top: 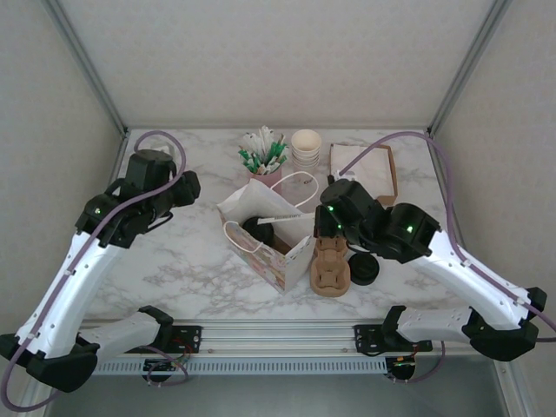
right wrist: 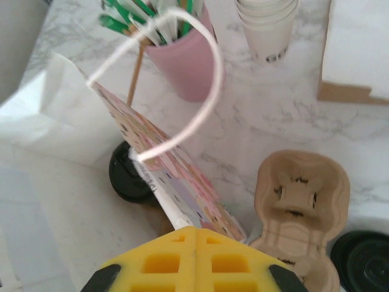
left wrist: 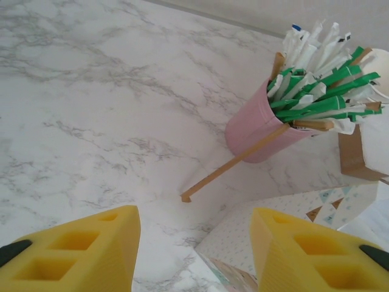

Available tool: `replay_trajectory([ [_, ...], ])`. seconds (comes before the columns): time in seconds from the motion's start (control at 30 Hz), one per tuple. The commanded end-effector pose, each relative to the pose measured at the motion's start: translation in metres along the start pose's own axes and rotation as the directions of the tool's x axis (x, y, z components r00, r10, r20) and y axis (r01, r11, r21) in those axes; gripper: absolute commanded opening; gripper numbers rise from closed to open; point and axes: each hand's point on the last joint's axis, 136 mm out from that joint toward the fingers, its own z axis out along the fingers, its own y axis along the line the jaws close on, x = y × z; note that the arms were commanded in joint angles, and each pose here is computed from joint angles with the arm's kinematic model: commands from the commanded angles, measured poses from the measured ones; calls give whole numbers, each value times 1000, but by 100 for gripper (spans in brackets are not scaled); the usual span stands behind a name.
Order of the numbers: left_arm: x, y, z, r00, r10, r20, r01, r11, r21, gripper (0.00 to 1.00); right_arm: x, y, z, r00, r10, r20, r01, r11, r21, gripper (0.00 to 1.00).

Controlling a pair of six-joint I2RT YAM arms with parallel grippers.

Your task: Pack the takeout coffee

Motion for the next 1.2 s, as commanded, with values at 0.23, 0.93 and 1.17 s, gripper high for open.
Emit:
replay_trajectory([
  [0.23,1,23,11,1000,16,-1,-16,997,-82,50,-26,21,-27,929,-370,16,371,929,-22,0],
  [0.93,7,34,28,996,58,-74,-66,991,-117,48,-31,10,-64,802,-589,-97,595,803,45,0],
  [1.17,10,33,37,991,70,-113,-83,989,-119,48,-6,27,-33,748,-626,-220,637,770,-27,0],
])
